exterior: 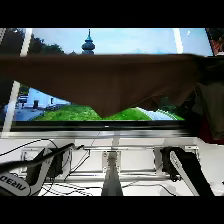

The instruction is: Fold the clothes and pants, and hang the long-sleeved shirts on hangers.

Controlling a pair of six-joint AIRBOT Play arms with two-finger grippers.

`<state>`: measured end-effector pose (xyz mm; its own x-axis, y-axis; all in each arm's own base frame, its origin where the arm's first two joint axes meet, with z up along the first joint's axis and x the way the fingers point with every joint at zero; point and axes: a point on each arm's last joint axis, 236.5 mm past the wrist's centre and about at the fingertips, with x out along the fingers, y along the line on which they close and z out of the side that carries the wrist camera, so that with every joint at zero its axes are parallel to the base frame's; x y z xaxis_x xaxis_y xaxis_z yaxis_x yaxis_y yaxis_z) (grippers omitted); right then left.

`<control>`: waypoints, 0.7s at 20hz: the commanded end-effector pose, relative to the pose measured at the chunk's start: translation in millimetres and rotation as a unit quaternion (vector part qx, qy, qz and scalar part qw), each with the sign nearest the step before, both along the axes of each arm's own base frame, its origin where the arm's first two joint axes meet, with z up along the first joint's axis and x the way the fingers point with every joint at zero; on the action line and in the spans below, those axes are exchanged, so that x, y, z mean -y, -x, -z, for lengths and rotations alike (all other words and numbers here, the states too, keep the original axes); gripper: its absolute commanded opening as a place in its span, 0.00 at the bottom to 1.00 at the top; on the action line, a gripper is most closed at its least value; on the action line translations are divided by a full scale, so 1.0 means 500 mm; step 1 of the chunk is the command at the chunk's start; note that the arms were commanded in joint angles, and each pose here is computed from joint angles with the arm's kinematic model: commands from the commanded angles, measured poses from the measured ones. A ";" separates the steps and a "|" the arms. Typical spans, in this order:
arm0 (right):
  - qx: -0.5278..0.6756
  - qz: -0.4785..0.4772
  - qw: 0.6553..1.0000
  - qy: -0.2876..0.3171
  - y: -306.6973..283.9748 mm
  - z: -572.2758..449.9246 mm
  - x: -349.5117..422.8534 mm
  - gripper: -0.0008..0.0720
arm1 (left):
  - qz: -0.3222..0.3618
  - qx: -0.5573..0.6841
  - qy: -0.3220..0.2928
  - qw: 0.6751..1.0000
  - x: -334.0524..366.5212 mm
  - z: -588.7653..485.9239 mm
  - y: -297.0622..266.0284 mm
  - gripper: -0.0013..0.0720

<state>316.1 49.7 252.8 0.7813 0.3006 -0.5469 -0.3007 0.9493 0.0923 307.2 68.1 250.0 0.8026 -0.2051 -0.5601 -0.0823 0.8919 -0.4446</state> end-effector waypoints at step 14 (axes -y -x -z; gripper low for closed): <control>-0.168 0.101 0.961 -0.194 -0.327 0.425 0.020 0.03 | -0.033 -0.072 0.143 0.987 0.141 0.441 -0.193 0.98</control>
